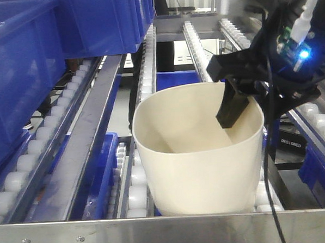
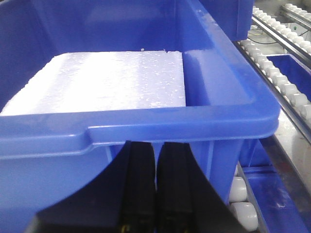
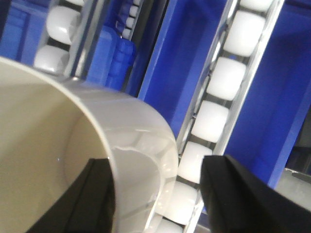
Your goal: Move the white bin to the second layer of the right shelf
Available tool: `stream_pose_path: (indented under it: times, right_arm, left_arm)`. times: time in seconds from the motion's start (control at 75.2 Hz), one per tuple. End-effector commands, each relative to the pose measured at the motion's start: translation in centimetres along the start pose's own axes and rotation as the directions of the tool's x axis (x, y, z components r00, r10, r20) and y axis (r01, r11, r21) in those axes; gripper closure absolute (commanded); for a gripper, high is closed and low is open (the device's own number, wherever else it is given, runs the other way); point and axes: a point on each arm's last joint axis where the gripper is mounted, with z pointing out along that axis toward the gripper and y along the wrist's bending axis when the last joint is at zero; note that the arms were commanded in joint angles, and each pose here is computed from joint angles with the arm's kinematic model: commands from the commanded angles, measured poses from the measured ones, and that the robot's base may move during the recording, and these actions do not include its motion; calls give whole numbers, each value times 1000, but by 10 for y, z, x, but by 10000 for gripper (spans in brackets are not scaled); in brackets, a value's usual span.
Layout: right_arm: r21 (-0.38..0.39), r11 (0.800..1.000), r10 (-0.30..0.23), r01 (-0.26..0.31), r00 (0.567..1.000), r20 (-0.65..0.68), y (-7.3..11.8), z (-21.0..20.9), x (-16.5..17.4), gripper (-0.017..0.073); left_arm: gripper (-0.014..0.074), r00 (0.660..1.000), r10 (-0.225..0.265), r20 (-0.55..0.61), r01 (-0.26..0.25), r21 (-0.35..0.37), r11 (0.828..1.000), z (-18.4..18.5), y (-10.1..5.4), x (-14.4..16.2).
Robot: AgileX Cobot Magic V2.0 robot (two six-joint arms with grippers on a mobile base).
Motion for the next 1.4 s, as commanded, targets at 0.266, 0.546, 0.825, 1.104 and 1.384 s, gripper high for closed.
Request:
stream_pose_path:
  times: [0.266,0.546,0.825,1.104,1.384]
  right_arm:
    - [-31,999,-12,18,983,183,7,-41,-18,73]
    - [-113,993,57,-21,942,330,16,-90,-21,73]
    - [-130,991,75,6,792,605,12,-146,-11,420]
    - [-40,990,117,-132,647,754,-32,-166,45,504]
    - [21,972,107,-234,519,848,-50,-187,101,504]
  left_arm:
    - [509,998,-5,65,5,3,1000,1,0,4]
    - [509,998,-5,65,5,3,1000,1,0,4]
    - [509,998,-5,65,5,3,1000,1,0,4]
    - [509,998,-5,65,5,3,1000,1,0,4]
    - [509,998,-5,65,5,3,1000,1,0,4]
